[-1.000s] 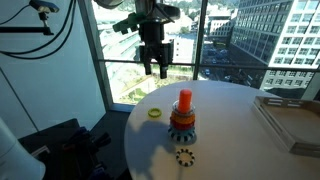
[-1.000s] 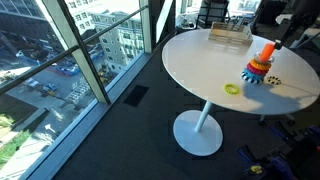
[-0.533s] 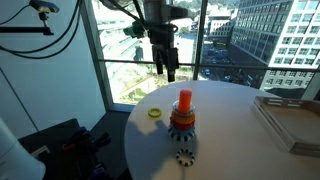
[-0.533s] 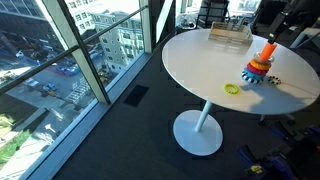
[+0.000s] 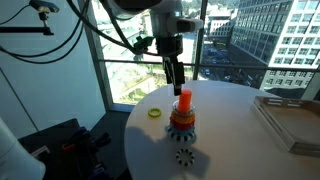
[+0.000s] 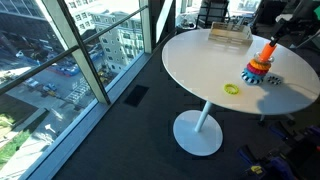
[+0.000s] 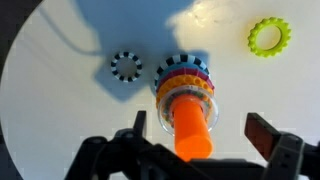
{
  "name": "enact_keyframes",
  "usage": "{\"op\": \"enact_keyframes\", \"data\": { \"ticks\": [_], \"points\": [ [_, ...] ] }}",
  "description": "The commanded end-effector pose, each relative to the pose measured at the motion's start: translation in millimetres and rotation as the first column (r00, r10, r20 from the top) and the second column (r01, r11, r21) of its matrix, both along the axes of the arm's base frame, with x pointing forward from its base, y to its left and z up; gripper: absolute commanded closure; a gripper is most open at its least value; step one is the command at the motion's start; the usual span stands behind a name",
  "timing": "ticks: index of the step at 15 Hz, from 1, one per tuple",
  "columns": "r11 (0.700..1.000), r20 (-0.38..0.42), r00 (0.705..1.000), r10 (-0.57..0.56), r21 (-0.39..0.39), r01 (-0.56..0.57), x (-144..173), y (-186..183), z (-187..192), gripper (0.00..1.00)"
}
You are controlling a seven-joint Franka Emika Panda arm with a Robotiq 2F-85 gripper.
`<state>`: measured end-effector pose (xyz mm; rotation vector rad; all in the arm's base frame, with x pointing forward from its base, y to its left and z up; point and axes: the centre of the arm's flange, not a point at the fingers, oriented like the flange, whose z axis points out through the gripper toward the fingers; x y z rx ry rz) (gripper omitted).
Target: Remove the clear ring from the rings stacking stand and put it on the table close to the green ring
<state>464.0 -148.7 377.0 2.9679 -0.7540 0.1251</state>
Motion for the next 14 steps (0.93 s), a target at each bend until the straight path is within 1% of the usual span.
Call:
{"op": "enact_keyframes", "data": {
  "ticks": [1,5,6,11,14],
  "points": [
    [0.999,0.048,0.998,-0.051,-0.004,0.052,3.0,-1.6,-15.4,0.00],
    [0.998,0.060,0.996,-0.059,0.001,0.059,6.1,1.2,-24.3,0.00],
    [0.999,0.044,0.998,-0.040,-0.004,0.040,4.8,-0.7,-22.8,0.00],
    [0.999,0.039,0.998,-0.040,-0.004,0.040,5.1,-0.6,-25.6,0.00],
    [0.998,0.027,0.998,-0.054,-0.012,0.054,6.2,-1.6,-33.9,0.00]
  ]
}}
